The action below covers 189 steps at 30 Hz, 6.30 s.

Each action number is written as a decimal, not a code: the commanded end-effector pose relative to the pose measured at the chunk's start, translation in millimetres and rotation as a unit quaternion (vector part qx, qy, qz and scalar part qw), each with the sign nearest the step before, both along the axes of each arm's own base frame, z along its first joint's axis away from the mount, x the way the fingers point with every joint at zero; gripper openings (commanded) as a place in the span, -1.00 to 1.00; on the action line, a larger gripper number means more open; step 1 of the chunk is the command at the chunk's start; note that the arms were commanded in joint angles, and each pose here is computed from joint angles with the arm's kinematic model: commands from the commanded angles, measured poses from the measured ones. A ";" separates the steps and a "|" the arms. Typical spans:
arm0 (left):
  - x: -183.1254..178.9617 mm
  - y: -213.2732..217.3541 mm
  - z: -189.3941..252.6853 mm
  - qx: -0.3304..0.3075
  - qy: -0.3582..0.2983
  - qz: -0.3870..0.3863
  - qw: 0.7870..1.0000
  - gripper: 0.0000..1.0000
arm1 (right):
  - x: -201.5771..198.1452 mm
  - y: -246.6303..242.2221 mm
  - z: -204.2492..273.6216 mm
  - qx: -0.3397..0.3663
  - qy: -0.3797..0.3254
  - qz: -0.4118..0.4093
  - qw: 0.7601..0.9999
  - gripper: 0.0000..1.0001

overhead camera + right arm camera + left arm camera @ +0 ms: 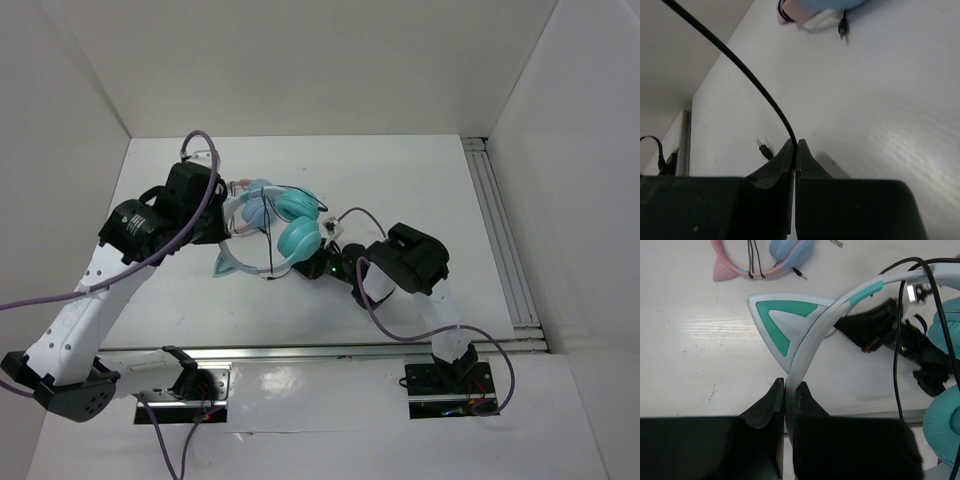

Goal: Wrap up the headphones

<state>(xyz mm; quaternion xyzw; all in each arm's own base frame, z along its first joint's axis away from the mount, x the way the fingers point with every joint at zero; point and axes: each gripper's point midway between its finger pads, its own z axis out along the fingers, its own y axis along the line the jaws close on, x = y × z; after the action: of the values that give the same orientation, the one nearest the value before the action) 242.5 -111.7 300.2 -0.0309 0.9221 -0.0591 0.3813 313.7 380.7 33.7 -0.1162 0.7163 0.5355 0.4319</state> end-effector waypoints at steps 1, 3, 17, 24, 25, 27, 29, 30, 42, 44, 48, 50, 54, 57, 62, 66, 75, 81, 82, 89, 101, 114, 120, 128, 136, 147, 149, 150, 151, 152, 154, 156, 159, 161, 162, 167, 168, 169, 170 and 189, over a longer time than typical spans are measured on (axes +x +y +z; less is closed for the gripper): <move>22.3 8.2 36.2 -0.060 -0.084 0.065 0.992 -1.00 | -25.9 -14.8 -8.4 -0.027 0.023 -0.017 0.999 -1.00; 30.2 14.6 39.1 -0.065 -0.099 0.094 0.988 -1.00 | -37.1 -11.1 13.7 -0.032 0.006 -0.015 0.999 -1.00; 101.8 43.4 -13.9 -0.007 -0.074 0.227 0.971 -1.00 | -129.4 7.1 132.0 -0.200 -0.129 0.047 0.970 -1.00; 109.0 62.5 -41.4 0.001 -0.044 0.227 0.973 -1.00 | -145.3 -2.4 169.5 -0.244 -0.175 -0.002 0.954 -1.00; 109.3 64.2 -41.8 -0.002 -0.042 0.228 0.973 -1.00 | -144.7 -4.4 172.6 -0.257 -0.183 -0.015 0.949 -1.00; 115.2 66.6 -40.8 -0.001 -0.038 0.222 0.974 -1.00 | -143.7 -8.8 176.5 -0.279 -0.189 -0.031 0.941 -1.00; 118.9 64.0 -46.5 -0.021 -0.021 0.204 0.979 -1.00 | -145.5 -14.4 177.1 -0.297 -0.193 -0.035 0.934 -1.00; 120.0 74.5 -47.4 -0.022 -0.017 0.208 0.978 -1.00 | -150.3 -12.9 188.2 -0.285 -0.202 -0.031 0.936 -1.00; 113.0 35.9 -92.3 0.012 0.045 0.088 0.995 -1.00 | -140.2 -27.8 239.8 -0.327 -0.287 -0.052 0.899 -1.00; 105.3 21.1 -103.0 0.027 0.059 0.067 0.996 -1.00 | -138.5 -30.1 246.6 -0.343 -0.309 -0.046 0.886 -1.00; 94.0 -9.8 -115.1 0.057 0.073 -0.010 0.996 -1.00 | -127.8 -39.1 257.2 -0.389 -0.356 -0.054 0.848 -1.00; 85.1 -29.3 -124.1 0.061 0.091 -0.059 0.992 -1.00 | -123.0 -43.8 263.2 -0.418 -0.384 -0.060 0.821 -1.00; 63.4 -49.1 -141.9 0.079 0.113 -0.117 0.983 -1.00 | -115.0 -57.4 270.9 -0.459 -0.418 -0.069 0.781 -1.00; 43.3 -60.9 -153.3 0.082 0.134 -0.159 0.975 -1.00 | -117.7 -64.2 273.0 -0.477 -0.451 -0.073 0.751 -1.00; 9.9 -90.4 -157.1 0.032 0.148 -0.255 0.955 -1.00 | -113.1 -75.9 263.8 -0.498 -0.480 -0.094 0.716 -1.00; -3.0 -93.4 -162.8 0.019 0.158 -0.270 0.950 -1.00 | -108.3 -80.8 261.3 -0.487 -0.483 -0.109 0.719 -1.00; -26.3 -88.4 -164.0 0.023 0.152 -0.277 0.949 -1.00 | -86.3 -78.4 240.1 -0.452 -0.452 -0.089 0.764 -0.92; -25.1 -82.0 -153.6 0.028 0.126 -0.259 0.957 -1.00 | -83.7 -60.2 229.2 -0.404 -0.433 -0.019 0.805 -0.74; -25.5 -82.0 -150.6 0.024 0.122 -0.256 0.959 -1.00 | -80.3 -61.6 228.6 -0.401 -0.428 -0.018 0.810 -0.74; -26.1 -80.1 -133.0 0.032 0.106 -0.250 0.962 -1.00 | -54.7 -65.7 205.8 -0.413 -0.399 -0.022 0.818 -0.68; -31.7 -83.7 -136.5 0.048 0.109 -0.260 0.958 -1.00 | -28.9 -67.0 186.6 -0.405 -0.367 -0.042 0.837 -0.60; -28.5 -84.0 -118.5 0.043 0.088 -0.257 0.961 -1.00 | -18.2 -72.8 129.9 -0.444 -0.320 -0.008 0.837 -0.48; -20.6 -78.9 -117.9 0.058 0.080 -0.236 0.967 -1.00 | -17.5 -73.8 133.3 -0.437 -0.318 -0.009 0.841 -0.43; -6.8 -85.6 -104.2 0.052 0.060 -0.219 0.972 -1.00 | -6.1 -95.6 129.2 -0.458 -0.294 -0.031 0.839 0.49; -1.5 -93.3 -107.4 0.046 0.062 -0.219 0.973 -1.00 | 2.1 -108.7 150.1 -0.425 -0.287 -0.080 0.855 1.00; 38.5 -109.0 -127.8 0.024 0.063 -0.149 0.986 -1.00 | 36.6 -207.9 241.7 -0.378 -0.209 -0.362 0.826 1.00; 52.4 -117.3 -132.3 0.031 0.053 -0.154 0.986 -1.00 | 34.9 -223.1 254.2 -0.368 -0.194 -0.388 0.822 1.00; 65.5 -126.7 -132.0 0.031 0.030 -0.168 0.985 -1.00 | 32.8 -223.8 257.4 -0.360 -0.188 -0.391 0.826 1.00; 76.8 -135.9 -125.6 0.026 0.014 -0.172 0.985 -1.00 | 31.8 -228.6 260.5 -0.358 -0.183 -0.396 0.825 1.00; 91.6 -139.2 -139.5 0.041 0.017 -0.168 0.985 -1.00 | 28.6 -229.2 273.0 -0.349 -0.188 -0.395 0.829 1.00; 126.9 -152.7 -127.2 0.041 -0.018 -0.174 0.984 -1.00 | 22.8 -231.8 271.7 -0.350 -0.168 -0.392 0.834 1.00; 155.6 -156.4 -153.5 0.064 0.004 -0.171 0.983 -1.00 | 17.8 -232.2 276.5 -0.344 -0.155 -0.389 0.841 1.00; 188.1 -168.4 -166.3 0.078 0.004 -0.170 0.982 -1.00 | 6.4 -230.1 282.1 -0.330 -0.157 -0.368 0.855 1.00; 217.4 -162.6 -164.8 0.072 -0.008 -0.149 0.986 -1.00 | 0.7 -226.0 283.0 -0.316 -0.159 -0.355 0.866 1.00; 225.0 -161.5 -170.6 0.067 -0.003 -0.148 0.987 -1.00 | -2.3 -228.0 283.7 -0.307 -0.159 -0.358 0.867 1.00; 270.2 -144.8 -208.8 0.031 0.017 -0.135 0.990 -1.00 | -8.1 -229.3 276.2 -0.309 -0.155 -0.355 0.869 1.00; 278.6 -147.1 -205.4 0.019 0.011 -0.139 0.990 -1.00 | -11.3 -228.9 274.4 -0.303 -0.153 -0.351 0.873 1.00; 284.0 -148.2 -207.3 0.012 0.011 -0.149 0.989 -1.00 | -11.0 -226.8 276.6 -0.298 -0.156 -0.348 0.875 1.00; 289.1 -148.9 -208.9 0.004 0.011 -0.152 0.988 -1.00 | -13.3 -225.7 278.6 -0.287 -0.157 -0.346 0.879 1.00; 278.2 -163.5 -191.7 -0.046 0.024 -0.151 0.987 1.00 | -15.6 -197.8 267.0 -0.268 -0.132 -0.296 0.907 1.00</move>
<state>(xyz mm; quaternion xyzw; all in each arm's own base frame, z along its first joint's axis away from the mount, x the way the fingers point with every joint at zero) 509.7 -268.4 50.0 0.1077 0.9430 -0.1391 0.2823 301.7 174.5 293.6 -0.0830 0.7739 0.1244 0.6153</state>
